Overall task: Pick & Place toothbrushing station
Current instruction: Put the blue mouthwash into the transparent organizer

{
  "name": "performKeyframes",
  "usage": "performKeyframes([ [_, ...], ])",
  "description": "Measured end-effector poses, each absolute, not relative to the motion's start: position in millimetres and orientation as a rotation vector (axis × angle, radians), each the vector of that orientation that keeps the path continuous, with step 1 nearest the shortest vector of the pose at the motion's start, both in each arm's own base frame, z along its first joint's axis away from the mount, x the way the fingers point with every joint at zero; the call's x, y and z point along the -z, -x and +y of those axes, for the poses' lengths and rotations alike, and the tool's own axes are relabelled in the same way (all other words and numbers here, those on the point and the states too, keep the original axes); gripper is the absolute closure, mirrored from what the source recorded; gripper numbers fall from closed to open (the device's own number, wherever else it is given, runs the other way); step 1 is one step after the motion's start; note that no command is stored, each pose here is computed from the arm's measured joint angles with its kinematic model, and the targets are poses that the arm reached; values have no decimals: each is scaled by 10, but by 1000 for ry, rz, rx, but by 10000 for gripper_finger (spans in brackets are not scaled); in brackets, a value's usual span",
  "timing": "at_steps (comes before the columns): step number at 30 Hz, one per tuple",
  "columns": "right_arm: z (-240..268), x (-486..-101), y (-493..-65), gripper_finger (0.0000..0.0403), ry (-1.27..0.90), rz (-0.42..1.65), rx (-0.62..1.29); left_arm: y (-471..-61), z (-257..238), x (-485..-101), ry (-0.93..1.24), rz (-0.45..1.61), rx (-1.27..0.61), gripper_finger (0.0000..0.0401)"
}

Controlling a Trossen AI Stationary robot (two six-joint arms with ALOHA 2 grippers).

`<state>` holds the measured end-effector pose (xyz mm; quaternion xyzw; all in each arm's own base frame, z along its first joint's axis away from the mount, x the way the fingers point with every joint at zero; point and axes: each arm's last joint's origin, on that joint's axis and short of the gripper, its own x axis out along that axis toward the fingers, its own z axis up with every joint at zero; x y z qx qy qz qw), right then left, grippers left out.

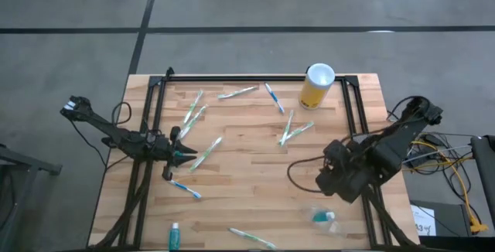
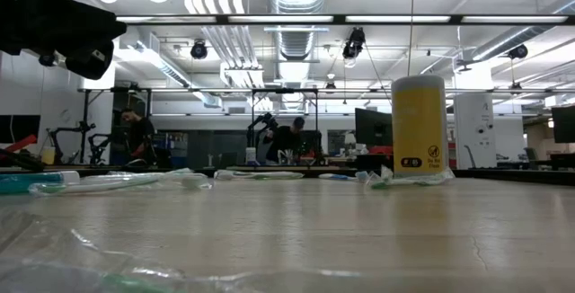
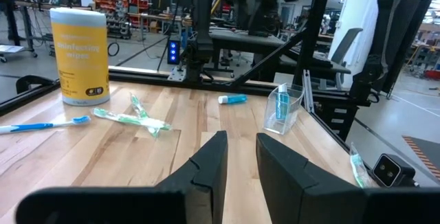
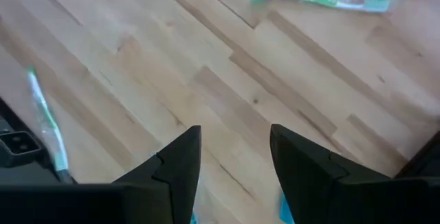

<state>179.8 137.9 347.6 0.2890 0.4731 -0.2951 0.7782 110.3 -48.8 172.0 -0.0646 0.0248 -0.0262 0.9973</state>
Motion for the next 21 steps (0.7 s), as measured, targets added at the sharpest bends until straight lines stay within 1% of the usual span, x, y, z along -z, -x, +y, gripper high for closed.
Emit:
performKeyframes([
  [4,1239,-3570,-1686,232,-578,1035,612,-1103,-488,-1720,129,50,53,318],
  [7,1166,-3641,-1601,228,-539,1036,556,-1103,-488,-1720,129,50,52,318],
  [11,1082,-3703,-1497,222,-531,1024,513,-1103,-487,-1721,130,49,52,318],
  [16,1034,-3611,-1438,218,-446,1052,475,-1103,-487,-1721,130,49,52,318],
  [21,1042,-3390,-1436,218,-453,1078,477,-1103,-487,-1720,129,50,52,318],
])
